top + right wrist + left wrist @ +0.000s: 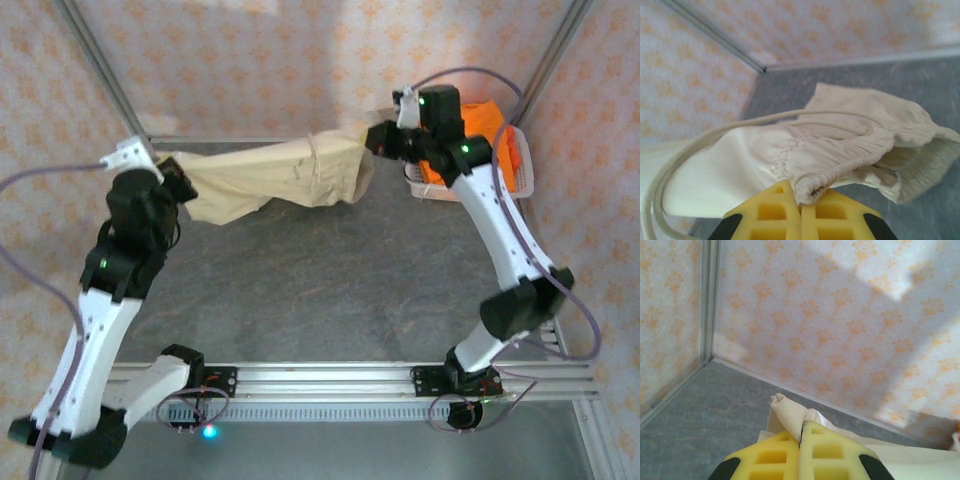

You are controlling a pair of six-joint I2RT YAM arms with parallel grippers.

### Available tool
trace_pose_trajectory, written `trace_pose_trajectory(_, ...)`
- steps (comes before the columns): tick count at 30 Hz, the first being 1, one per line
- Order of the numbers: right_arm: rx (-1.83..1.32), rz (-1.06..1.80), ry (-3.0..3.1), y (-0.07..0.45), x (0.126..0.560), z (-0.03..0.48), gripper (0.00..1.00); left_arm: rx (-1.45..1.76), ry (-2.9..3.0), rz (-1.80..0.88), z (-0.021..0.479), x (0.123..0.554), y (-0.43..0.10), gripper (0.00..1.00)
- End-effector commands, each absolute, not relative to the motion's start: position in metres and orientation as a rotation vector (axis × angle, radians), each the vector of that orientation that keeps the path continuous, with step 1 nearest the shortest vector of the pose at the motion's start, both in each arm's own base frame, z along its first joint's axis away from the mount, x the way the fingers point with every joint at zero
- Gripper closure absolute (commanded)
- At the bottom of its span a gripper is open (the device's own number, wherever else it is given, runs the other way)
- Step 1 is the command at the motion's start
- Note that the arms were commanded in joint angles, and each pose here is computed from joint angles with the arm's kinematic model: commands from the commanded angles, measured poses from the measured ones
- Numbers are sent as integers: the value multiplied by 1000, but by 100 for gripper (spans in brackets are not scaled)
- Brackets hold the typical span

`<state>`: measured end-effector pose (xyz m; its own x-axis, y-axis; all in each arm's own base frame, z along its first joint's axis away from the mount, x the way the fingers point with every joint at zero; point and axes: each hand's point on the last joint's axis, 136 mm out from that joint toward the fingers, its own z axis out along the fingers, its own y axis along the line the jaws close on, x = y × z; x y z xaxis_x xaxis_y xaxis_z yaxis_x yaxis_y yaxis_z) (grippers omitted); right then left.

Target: Fold and stack the shorts

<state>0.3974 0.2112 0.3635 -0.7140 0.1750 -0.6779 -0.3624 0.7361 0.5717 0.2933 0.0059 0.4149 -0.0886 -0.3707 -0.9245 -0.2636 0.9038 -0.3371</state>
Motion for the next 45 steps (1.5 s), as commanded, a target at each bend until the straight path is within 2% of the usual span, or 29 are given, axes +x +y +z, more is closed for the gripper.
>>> trace_pose_trajectory(1, -148, 861, 2091, 191, 372, 363, 100, -550, 1660, -161, 389, 272, 10, 100)
trace_pose_trajectory(5, -82, 898, 2206, 183, 332, 297, 100, -654, 1765, -230, 316, 252, 9, 100)
trace_pose_trajectory(8, -35, 947, 2331, 190, 309, 244, 100, -701, 1859, -169, 279, 245, 13, 100)
trace_pose_trajectory(11, -17, 956, 2435, 201, 289, 206, 100, -699, 1893, -93, 280, 248, 18, 100)
trace_pose_trajectory(16, 118, 962, 2528, 207, 277, 185, 100, -602, 1931, -19, 312, 274, 13, 100)
trace_pose_trajectory(20, 284, 963, 2591, 205, 277, 165, 100, -522, 1992, 38, 323, 311, 2, 100)
trace_pose_trajectory(24, 364, 800, 2640, 189, 283, 145, 100, -463, 2043, 76, 323, 357, -11, 100)
trace_pose_trajectory(32, 494, 693, 2617, 172, 304, 133, 100, -370, 2099, 147, 329, 447, -38, 100)
trace_pose_trajectory(40, 595, 667, 2636, 160, 320, 113, 100, -289, 2187, 216, 297, 524, -67, 100)
trace_pose_trajectory(43, 640, 661, 2639, 156, 327, 107, 97, -280, 2208, 224, 275, 551, -75, 100)
trace_pose_trajectory(45, 671, 650, 2630, 151, 333, 106, 87, -285, 2219, 228, 262, 567, -79, 93)
